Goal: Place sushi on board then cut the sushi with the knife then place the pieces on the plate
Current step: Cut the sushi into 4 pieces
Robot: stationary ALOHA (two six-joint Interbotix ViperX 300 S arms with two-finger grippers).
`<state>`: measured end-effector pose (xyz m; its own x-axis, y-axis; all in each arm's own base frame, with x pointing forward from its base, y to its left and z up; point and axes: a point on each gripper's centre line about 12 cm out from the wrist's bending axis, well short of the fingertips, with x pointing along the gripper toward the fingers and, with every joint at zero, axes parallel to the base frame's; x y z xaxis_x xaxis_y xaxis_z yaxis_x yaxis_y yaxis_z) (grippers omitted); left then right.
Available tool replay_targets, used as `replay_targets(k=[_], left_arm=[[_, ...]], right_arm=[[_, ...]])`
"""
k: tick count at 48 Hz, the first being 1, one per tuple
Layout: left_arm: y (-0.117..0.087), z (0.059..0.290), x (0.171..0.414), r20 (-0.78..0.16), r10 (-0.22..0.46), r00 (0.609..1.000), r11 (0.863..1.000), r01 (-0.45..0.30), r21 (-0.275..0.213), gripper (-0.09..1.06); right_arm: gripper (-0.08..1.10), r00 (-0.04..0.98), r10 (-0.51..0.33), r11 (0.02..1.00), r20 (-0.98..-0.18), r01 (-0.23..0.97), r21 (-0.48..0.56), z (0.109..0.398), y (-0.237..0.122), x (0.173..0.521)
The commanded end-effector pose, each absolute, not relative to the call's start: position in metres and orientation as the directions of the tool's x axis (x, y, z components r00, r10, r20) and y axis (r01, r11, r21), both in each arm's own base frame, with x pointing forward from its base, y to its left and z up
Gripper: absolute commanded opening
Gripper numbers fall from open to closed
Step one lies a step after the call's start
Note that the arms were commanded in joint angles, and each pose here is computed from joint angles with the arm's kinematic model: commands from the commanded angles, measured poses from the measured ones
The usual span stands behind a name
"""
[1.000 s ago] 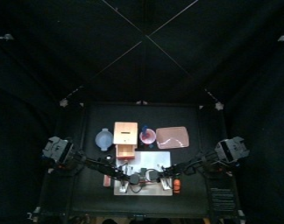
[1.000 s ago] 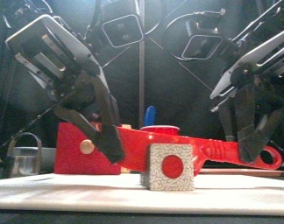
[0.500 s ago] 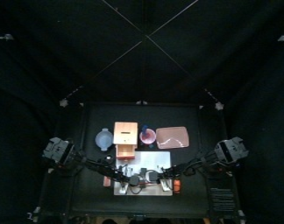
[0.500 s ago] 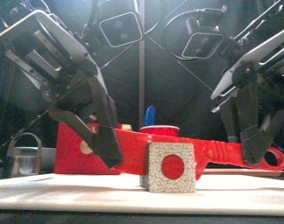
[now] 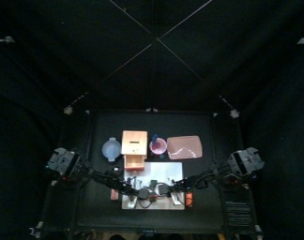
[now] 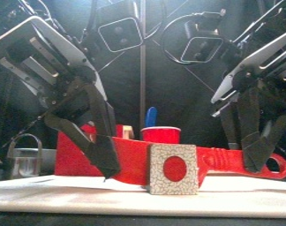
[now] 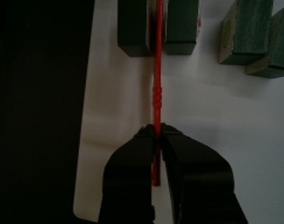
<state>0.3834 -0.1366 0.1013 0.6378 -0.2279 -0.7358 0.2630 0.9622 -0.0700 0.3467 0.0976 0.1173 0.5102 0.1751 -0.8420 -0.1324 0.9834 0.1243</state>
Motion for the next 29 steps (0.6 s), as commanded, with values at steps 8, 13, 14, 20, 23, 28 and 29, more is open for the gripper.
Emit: replay_targets(k=[8,13,14,20,23,28,29], left_arm=[[-0.134,0.146,0.386,-0.653,-0.249,0.715,0.954,0.297,-0.038,0.41],[-0.128,0.156,0.386,-0.637,-0.243,0.732,0.958,0.285,-0.038,0.42],[-0.127,0.158,0.386,-0.633,-0.242,0.735,0.958,0.283,-0.037,0.42],[-0.123,0.168,0.387,-0.610,-0.240,0.755,0.961,0.275,-0.038,0.48],[-0.121,0.170,0.387,-0.606,-0.238,0.759,0.962,0.271,-0.038,0.53],[-0.119,0.174,0.388,-0.597,-0.235,0.767,0.964,0.263,-0.042,0.65],[-0.118,0.174,0.388,-0.596,-0.234,0.768,0.964,0.261,-0.042,0.67]], right_arm=[[0.39,0.586,0.188,0.981,-0.788,-0.153,0.121,0.164,0.094,0.348],[0.39,0.595,0.190,0.980,-0.781,-0.160,0.117,0.172,0.092,0.344],[0.39,0.595,0.190,0.980,-0.781,-0.161,0.116,0.173,0.092,0.344],[0.39,0.600,0.189,0.980,-0.777,-0.167,0.110,0.176,0.092,0.342],[0.39,0.598,0.187,0.980,-0.779,-0.168,0.106,0.176,0.091,0.341],[0.39,0.593,0.183,0.980,-0.784,-0.173,0.098,0.176,0.090,0.341],[0.39,0.589,0.182,0.980,-0.787,-0.174,0.096,0.176,0.090,0.341]])
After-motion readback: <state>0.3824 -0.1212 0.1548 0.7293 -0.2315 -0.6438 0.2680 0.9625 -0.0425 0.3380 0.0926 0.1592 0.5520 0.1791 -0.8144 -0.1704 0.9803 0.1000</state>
